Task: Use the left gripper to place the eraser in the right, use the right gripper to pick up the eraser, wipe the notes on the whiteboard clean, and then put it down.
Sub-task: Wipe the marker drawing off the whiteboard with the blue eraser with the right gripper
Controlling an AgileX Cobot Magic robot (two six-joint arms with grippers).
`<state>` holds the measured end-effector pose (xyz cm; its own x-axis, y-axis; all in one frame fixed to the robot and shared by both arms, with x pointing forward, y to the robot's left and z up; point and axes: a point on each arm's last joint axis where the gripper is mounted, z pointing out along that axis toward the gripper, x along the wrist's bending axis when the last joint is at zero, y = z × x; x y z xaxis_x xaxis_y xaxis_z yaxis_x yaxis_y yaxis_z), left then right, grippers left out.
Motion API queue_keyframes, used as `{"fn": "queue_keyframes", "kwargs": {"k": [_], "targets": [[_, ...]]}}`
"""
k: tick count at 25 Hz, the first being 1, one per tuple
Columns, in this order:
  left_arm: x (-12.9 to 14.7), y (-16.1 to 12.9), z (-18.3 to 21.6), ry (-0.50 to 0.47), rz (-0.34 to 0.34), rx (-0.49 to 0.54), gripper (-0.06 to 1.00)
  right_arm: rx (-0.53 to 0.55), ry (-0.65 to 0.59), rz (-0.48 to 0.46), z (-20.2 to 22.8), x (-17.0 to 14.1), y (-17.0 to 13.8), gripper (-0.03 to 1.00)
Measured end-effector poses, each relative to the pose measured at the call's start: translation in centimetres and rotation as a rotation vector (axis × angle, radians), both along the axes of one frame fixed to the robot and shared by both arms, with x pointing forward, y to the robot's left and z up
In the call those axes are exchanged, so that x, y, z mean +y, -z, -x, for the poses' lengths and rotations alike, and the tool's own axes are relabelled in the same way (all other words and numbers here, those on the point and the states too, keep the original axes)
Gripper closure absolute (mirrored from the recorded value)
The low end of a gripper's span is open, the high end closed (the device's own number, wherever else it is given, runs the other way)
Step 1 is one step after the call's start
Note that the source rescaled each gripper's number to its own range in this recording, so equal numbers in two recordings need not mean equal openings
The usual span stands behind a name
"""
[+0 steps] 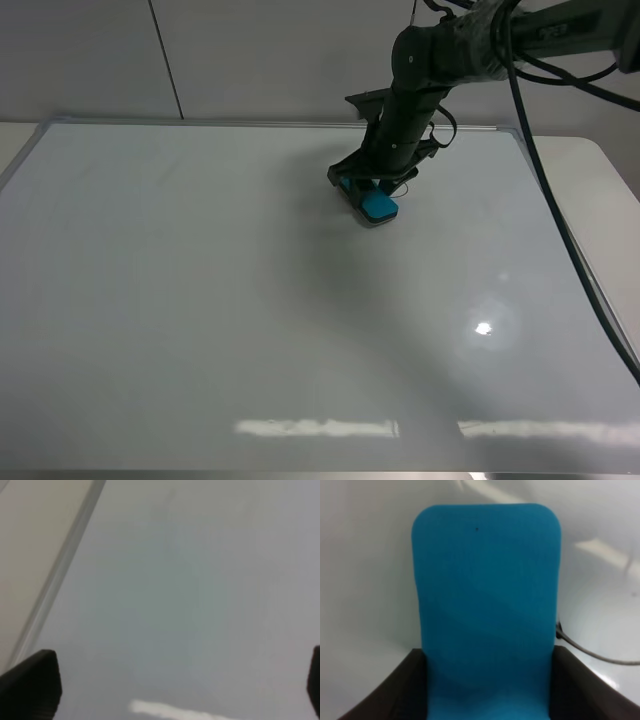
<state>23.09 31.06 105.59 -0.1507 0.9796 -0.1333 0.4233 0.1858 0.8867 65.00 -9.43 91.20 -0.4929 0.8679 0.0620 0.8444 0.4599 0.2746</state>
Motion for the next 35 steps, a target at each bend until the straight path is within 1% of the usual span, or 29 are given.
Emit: {"fn": "queue_keyframes", "kwargs": {"k": [7,13,18,21,24,26,33,35], "targets": [[0.0,0.0,0.0,0.0,0.0,0.0,-0.06,0.004,0.058,-0.017,-0.2,-1.8,1.0,0.94],[0.0,0.0,0.0,0.0,0.0,0.0,-0.06,-0.002,0.139,-0.015,-1.4,-4.7,0.9,0.94],[0.0,0.0,0.0,0.0,0.0,0.0,-0.06,-0.016,0.229,0.023,-2.3,-7.4,0.8,0.94],[0.0,0.0,0.0,0.0,0.0,0.0,-0.06,-0.026,0.254,0.044,-2.6,-8.2,0.8,0.94],[0.0,0.0,0.0,0.0,0.0,0.0,-0.06,-0.034,0.236,0.047,-2.5,-7.7,0.8,0.94],[0.0,0.0,0.0,0.0,0.0,0.0,-0.06,-0.048,0.206,0.047,-2.2,-6.5,0.8,0.94],[0.0,0.0,0.0,-0.001,-0.001,0.0,-0.06,-0.091,0.076,-0.026,0.3,1.1,0.9,0.94],[0.0,0.0,0.0,-0.001,-0.001,0.0,-0.06,-0.106,0.066,-0.043,0.8,2.3,0.9,0.94]]}}
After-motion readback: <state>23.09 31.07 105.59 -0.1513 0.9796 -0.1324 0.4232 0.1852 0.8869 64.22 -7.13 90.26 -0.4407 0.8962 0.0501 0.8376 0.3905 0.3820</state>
